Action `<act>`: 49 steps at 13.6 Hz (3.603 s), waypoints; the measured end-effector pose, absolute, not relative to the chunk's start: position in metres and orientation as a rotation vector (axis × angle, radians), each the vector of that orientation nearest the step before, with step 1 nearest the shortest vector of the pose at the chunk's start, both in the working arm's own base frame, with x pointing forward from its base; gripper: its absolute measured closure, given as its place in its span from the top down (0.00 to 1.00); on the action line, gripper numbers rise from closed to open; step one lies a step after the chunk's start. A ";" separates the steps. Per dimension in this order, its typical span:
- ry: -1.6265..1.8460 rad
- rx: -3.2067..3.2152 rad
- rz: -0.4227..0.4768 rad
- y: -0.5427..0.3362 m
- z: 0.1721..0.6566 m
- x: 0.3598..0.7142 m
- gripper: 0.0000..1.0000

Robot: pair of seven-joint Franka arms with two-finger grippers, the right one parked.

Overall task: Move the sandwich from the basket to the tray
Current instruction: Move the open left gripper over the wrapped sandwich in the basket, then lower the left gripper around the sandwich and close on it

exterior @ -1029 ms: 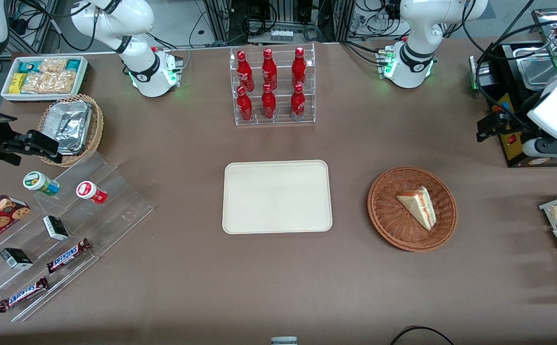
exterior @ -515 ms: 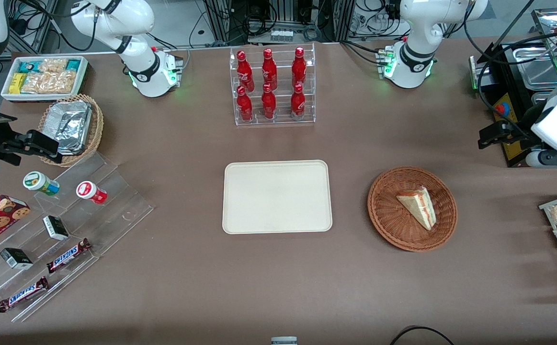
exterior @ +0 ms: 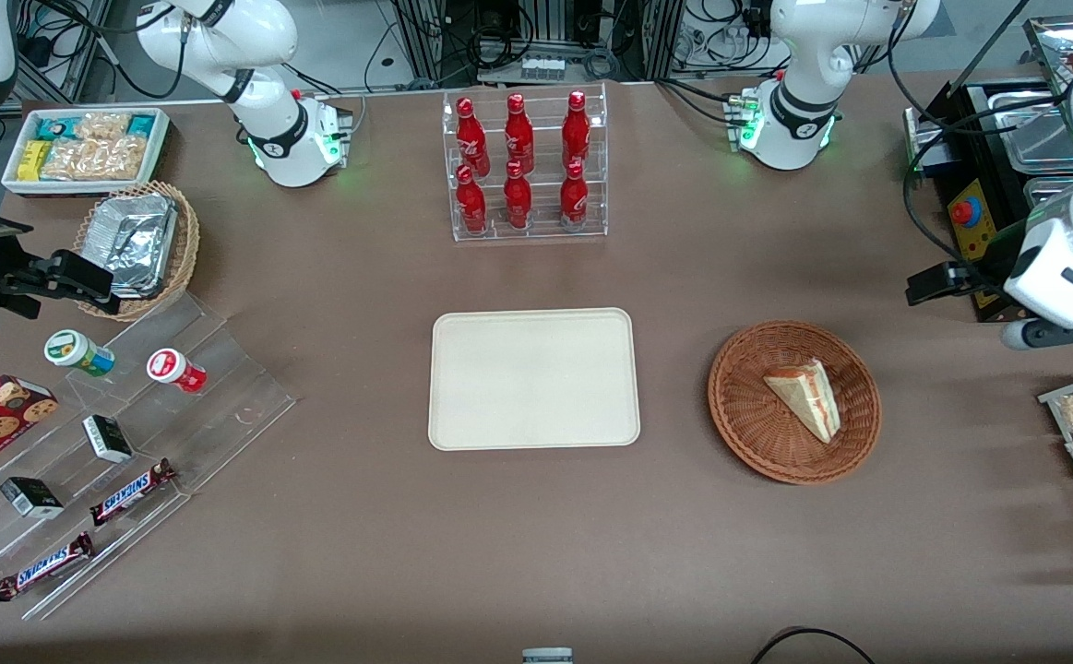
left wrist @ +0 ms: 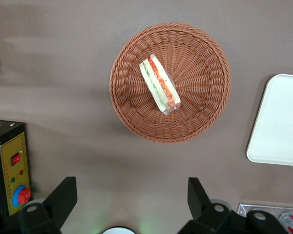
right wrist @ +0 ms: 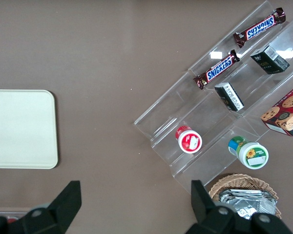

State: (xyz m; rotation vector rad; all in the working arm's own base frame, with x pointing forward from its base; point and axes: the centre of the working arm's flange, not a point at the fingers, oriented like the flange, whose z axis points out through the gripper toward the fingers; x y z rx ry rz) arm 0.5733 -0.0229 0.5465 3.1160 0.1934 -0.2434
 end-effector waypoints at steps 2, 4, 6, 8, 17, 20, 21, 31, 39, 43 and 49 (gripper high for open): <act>0.197 3.116 -0.231 -0.023 0.529 0.575 1.00; 0.206 3.116 -0.223 -0.023 0.512 0.576 1.00; 0.221 3.115 -0.217 -0.023 0.498 0.575 1.00; 0.230 3.115 -0.209 -0.023 0.486 0.575 1.00; 0.416 3.099 -0.176 -0.029 0.427 0.582 1.00; 0.501 3.087 -0.172 -0.047 0.410 0.588 1.00; 0.513 3.085 -0.174 -0.054 0.406 0.589 1.00; 0.612 3.035 0.044 -0.076 0.344 0.573 1.00; 0.739 2.986 0.120 -0.075 0.322 0.563 1.00; 0.802 2.976 0.092 -0.075 0.313 0.558 1.00; 0.802 2.992 0.027 -0.084 0.283 0.554 1.00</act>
